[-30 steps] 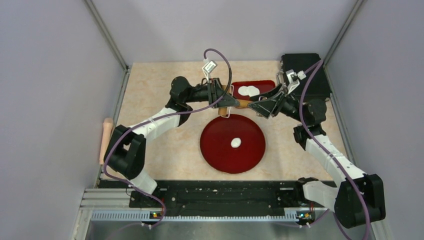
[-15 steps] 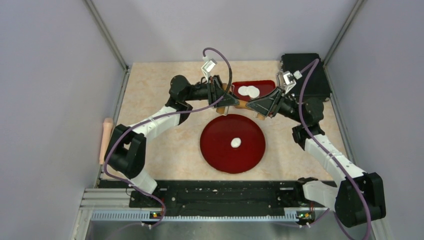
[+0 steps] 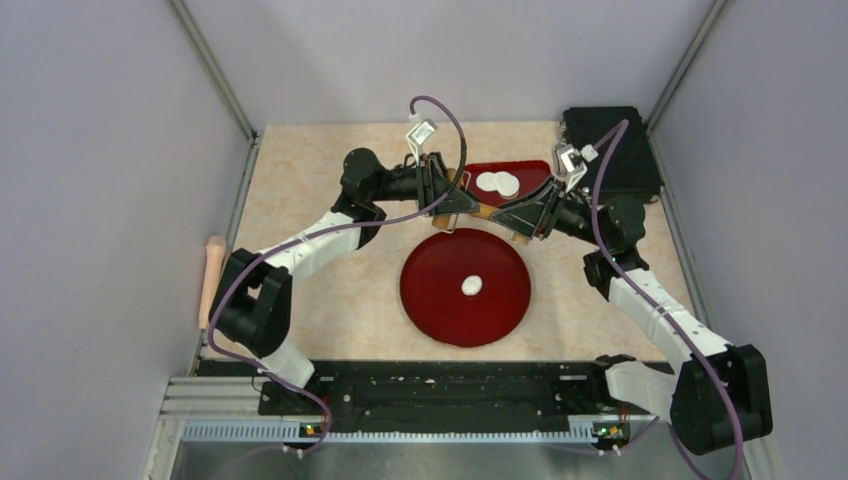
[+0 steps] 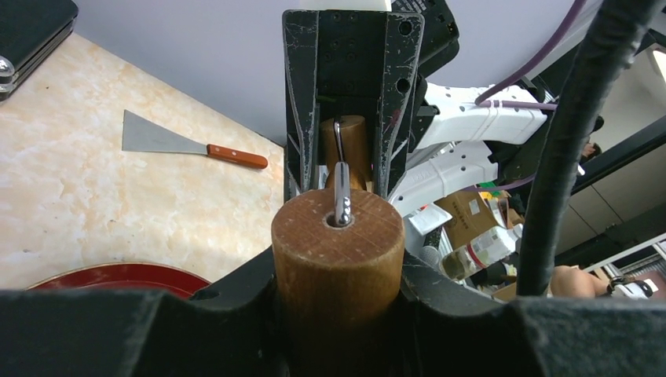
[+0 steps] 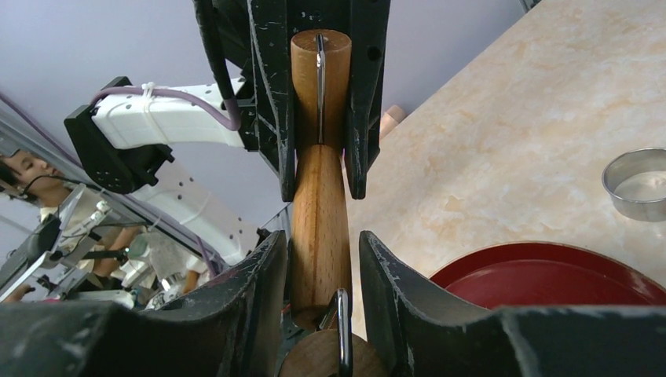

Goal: Roll out the dumpling wrappers from the dough

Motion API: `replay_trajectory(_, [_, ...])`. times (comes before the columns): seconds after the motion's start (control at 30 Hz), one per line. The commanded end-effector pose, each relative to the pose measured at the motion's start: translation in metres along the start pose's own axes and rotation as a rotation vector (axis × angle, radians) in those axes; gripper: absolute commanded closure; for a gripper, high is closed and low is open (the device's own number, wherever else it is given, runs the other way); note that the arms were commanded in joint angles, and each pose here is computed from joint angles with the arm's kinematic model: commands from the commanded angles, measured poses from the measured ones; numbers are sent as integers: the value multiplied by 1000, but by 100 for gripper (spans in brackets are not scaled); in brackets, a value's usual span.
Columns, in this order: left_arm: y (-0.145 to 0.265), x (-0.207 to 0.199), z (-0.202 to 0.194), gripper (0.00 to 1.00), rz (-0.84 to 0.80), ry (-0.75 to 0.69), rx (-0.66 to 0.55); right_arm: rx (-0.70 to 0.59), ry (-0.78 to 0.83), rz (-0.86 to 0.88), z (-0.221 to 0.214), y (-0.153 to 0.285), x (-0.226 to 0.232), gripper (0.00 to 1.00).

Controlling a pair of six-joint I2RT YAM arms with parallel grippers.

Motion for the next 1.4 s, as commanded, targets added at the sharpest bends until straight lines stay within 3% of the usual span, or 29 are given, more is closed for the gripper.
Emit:
replay_trajectory(0.0, [-4,-8,17,100,-3,-61,-40,5,116,64,6,-5,15,87])
replay_trajectory(0.07, [-4,-7,18,100,5,-61,-31,4,119,52,7,-6,14,100])
replay_trajectory(0.17, [-5,-4,21,94,40,-64,-7,14,136,24,11,-7,14,100])
replay_trajectory(0.23, [-2,-5,28,77,57,-63,-3,22,161,4,14,-7,15,100])
replay_trajectory(0.37, [15,-11,45,16,115,-95,-31,59,244,-84,24,-8,17,100])
replay_trajectory(0.4, [21,-14,50,5,130,-111,-39,63,244,-113,26,-7,19,100])
replay_trajectory(0.43, [28,-16,55,2,155,-126,-50,71,285,-137,29,-7,19,100])
replay_trajectory(0.6, [68,-24,71,1,356,-255,-59,98,389,-262,41,-2,22,100])
replay_trajectory(0.7, [80,-26,67,1,450,-356,4,117,441,-320,51,-1,25,100])
replay_trajectory(1.17, [47,-40,64,1,321,-558,186,260,466,-176,37,2,51,100])
replay_trajectory(1.37, [14,-29,35,1,235,-575,318,279,447,-112,29,5,58,100])
Point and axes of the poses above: each gripper's point midway between its finger pads, its own y axis back along the fingers, its own x axis along the line the jaws close on, z = x × y, the point moved 10 cm from there along y, back along the fingers, and after that the axes turned 12 degrees about -y, right-handed, at the moved point
